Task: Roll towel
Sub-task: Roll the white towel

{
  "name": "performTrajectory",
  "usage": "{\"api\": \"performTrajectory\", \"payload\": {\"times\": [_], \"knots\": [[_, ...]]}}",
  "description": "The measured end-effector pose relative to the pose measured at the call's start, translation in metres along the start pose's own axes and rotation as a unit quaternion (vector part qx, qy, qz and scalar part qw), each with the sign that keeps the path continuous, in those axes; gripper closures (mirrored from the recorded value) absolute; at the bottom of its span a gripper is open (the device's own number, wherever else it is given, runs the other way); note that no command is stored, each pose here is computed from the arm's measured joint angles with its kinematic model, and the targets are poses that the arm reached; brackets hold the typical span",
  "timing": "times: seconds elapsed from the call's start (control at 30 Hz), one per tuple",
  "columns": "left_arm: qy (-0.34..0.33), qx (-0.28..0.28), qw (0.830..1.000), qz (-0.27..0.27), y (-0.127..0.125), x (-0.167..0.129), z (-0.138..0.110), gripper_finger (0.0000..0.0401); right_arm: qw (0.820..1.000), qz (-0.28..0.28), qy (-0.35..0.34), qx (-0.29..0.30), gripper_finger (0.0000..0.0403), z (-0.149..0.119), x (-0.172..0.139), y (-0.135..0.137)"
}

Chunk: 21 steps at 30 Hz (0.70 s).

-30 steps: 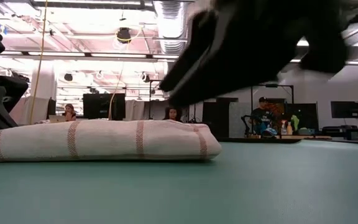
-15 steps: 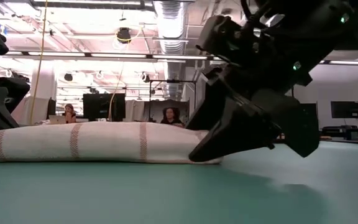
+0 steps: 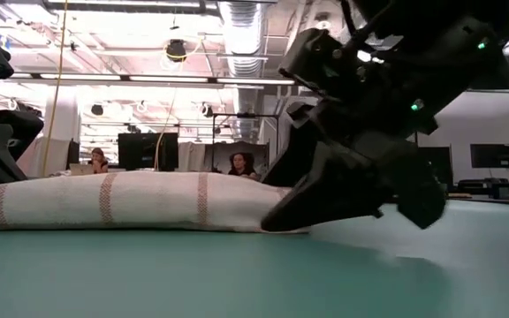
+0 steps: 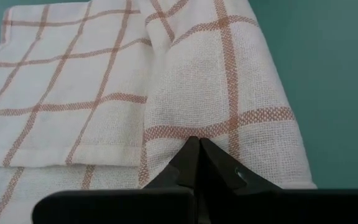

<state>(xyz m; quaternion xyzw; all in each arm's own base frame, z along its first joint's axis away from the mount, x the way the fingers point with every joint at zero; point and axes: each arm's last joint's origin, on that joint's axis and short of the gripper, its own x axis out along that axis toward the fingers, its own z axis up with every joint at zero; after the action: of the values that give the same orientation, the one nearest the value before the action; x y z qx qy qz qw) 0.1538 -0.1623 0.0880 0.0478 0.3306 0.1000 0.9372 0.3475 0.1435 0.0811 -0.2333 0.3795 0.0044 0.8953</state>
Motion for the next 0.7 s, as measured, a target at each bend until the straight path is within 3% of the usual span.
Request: {"api": "performTrajectory", "payload": {"times": [0.1, 0.2, 0.53, 0.7], "knots": [[0.002, -0.004, 1.0, 0.0, 0.0, 0.0, 0.0, 0.0401, 0.999, 0.004, -0.047, 0.025, 0.0117, 0.014, -0.006, -0.005], [0.003, -0.007, 1.0, -0.001, 0.0, 0.0, 0.0, 0.0401, 0.997, 0.003, -0.082, 0.007, 0.0117, 0.026, -0.018, -0.008], [0.004, -0.007, 1.0, -0.001, 0.0, 0.0, -0.001, 0.0401, 0.992, 0.023, -0.127, 0.016, 0.0116, 0.038, -0.031, -0.002], [0.004, -0.008, 1.0, -0.001, 0.0, 0.0, -0.001, 0.0401, 0.993, 0.022, -0.112, 0.02, 0.0116, 0.033, -0.025, 0.001]]}}
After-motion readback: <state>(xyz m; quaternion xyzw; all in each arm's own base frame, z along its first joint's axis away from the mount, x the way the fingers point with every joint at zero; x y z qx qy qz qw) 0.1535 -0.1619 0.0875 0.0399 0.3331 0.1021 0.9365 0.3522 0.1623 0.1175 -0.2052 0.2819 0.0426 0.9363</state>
